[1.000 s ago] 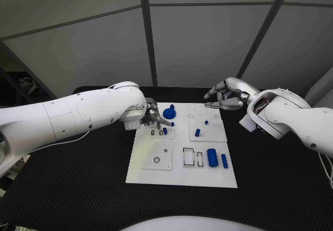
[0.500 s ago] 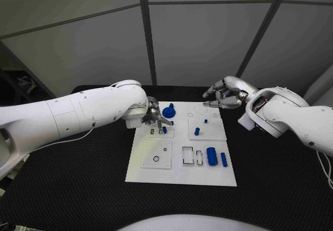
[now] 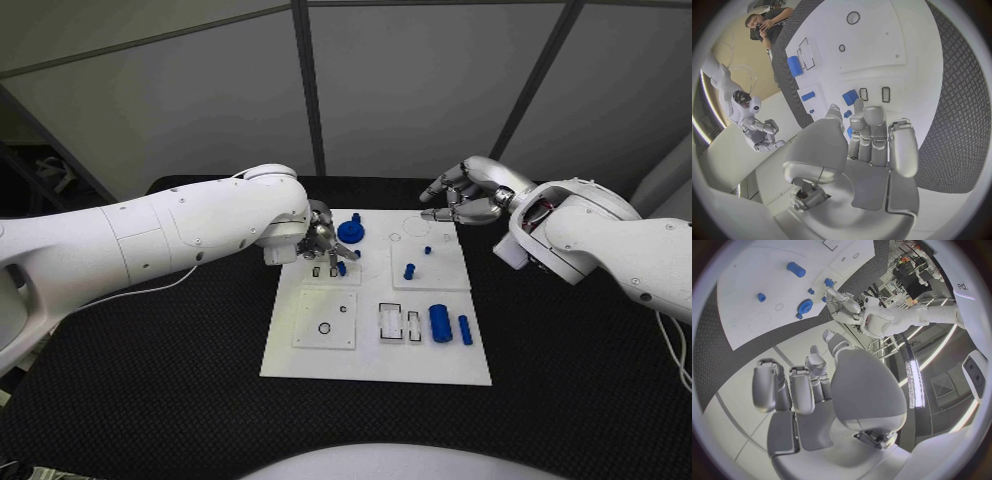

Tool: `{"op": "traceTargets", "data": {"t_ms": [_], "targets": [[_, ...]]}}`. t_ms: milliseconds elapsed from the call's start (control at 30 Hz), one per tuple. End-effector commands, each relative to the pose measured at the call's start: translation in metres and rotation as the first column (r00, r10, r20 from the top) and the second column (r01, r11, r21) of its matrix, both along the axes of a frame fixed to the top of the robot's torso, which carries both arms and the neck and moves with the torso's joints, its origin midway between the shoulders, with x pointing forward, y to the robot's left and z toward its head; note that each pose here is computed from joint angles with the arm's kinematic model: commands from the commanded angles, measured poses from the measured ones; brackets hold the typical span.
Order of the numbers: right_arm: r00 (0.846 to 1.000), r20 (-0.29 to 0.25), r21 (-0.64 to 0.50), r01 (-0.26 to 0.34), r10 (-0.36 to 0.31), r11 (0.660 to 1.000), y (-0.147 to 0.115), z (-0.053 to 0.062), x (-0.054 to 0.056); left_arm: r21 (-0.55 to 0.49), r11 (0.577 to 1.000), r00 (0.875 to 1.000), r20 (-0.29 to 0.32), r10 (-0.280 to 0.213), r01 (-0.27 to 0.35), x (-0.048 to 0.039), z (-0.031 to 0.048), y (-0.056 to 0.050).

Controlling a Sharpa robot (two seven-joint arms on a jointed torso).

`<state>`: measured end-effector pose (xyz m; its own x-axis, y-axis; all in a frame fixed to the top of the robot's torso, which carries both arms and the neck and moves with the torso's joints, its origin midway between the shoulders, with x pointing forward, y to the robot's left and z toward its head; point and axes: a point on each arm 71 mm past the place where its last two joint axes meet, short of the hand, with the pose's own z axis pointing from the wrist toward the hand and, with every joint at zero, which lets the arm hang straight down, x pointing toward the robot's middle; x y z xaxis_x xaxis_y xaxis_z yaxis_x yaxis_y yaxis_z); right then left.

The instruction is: Assemble the parts on the task board

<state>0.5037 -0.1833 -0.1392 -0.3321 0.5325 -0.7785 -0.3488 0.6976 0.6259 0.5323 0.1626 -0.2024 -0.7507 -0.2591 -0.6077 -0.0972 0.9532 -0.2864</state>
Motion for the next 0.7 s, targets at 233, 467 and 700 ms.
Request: {"op": "traceTargets", "data": {"t_ms": [233, 467, 700], "targets": [[1.000, 0.001, -0.005, -0.005, 0.005, 1.000, 0.0012, 0.0011, 0.0003, 0.008, 0.999, 0.999, -0.016, -0.031, 0.031, -0.0010, -0.0020, -0.0020], [1.000, -0.001, -0.007, -0.005, 0.005, 1.000, 0.0016, 0.0008, 0.0007, 0.013, 0.999, 0.999, -0.025, -0.041, 0.041, -0.0017, -0.0043, -0.0022], [1.000, -0.002, -0.008, -0.007, 0.007, 1.000, 0.0023, 0.0006, 0.0009, 0.013, 0.999, 0.999, -0.028, -0.046, 0.046, -0.0023, -0.0057, -0.0028]]}}
